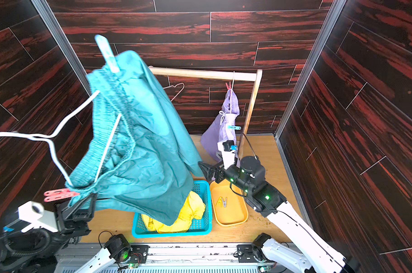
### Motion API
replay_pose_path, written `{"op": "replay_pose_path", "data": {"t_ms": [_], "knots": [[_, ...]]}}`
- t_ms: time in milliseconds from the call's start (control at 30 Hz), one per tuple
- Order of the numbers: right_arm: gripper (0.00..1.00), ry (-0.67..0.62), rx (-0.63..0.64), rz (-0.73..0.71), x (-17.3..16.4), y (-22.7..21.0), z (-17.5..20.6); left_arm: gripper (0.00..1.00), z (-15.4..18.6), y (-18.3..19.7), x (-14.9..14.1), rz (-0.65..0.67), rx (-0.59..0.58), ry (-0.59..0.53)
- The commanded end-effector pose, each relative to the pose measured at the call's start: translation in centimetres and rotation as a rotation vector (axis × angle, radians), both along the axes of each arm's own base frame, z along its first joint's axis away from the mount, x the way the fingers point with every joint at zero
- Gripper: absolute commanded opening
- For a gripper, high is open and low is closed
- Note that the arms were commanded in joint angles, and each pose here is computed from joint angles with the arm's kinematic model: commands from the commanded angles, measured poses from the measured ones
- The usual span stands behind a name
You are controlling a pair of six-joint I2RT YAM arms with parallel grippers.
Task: Remove the clothespins securing shorts to the hanger
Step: Adjust the shorts in the basket.
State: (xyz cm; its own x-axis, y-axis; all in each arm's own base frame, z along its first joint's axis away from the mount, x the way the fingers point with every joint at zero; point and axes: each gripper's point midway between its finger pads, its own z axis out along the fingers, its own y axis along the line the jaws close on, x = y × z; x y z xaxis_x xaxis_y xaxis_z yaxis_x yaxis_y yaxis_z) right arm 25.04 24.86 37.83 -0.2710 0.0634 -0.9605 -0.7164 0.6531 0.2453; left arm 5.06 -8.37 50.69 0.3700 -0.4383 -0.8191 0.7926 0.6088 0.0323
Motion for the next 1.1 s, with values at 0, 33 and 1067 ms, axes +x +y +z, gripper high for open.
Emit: {"op": "replay_pose_path", "data": {"t_ms": [0,33,1067], "knots": [[0.98,-0.051,0.061,0.039,0.3,1.0,2.8,0.00,2.7,2.6,-3.5,-0.009,-0.083,-0.135],[0.98,-0.052,0.063,0.045,0.4,1.3,3.0,0.00,2.7,2.9,-3.7,-0.002,-0.089,-0.145],[0.98,0.126,0.123,0.410,-4.6,10.5,-2.8,0.00,-2.0,-3.4,1.9,-0.068,0.053,0.014]]}}
